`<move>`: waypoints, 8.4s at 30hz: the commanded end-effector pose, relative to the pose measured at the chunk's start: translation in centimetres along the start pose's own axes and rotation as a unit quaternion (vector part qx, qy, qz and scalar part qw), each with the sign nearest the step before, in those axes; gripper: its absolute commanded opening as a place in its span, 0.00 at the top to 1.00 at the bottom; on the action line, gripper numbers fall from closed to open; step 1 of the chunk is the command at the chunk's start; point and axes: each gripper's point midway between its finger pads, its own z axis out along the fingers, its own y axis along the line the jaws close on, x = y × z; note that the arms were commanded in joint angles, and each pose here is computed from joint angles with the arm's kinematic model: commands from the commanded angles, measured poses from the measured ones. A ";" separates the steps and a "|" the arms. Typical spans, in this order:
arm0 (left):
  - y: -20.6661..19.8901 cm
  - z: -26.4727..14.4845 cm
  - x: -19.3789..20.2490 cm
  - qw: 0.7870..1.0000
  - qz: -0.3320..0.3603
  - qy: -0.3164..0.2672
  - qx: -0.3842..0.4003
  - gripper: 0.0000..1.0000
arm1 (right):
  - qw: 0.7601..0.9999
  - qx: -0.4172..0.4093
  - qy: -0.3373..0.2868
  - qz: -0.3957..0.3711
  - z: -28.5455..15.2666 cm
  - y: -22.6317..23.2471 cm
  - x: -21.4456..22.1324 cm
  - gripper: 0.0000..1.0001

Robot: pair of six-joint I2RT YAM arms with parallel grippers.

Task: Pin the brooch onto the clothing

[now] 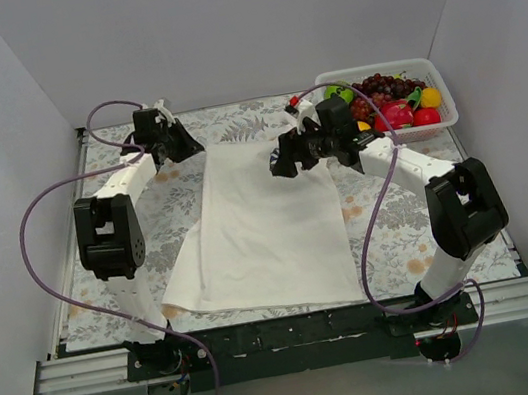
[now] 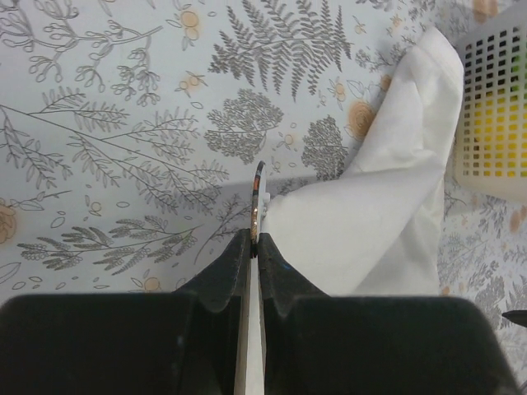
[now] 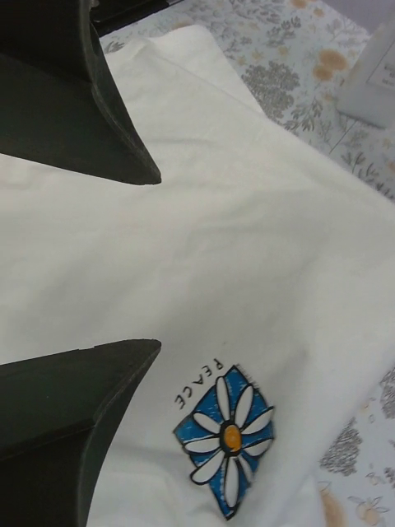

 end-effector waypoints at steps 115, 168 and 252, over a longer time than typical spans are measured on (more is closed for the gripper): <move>6.2 -23.1 29.9 0.868 -0.192 0.326 -0.322 0.41 | 0.898 0.279 0.173 0.294 -15.9 -5.4 20.9 0.99; -1.8 -14.2 5.0 0.946 -0.001 0.073 -0.315 1.00 | 0.971 0.160 -0.047 0.171 -13.3 -2.5 -1.3 0.99; -21.1 -44.3 -21.7 0.871 0.129 -0.473 0.007 1.00 | 0.858 -0.003 -0.487 -0.166 -34.9 19.6 -30.7 0.99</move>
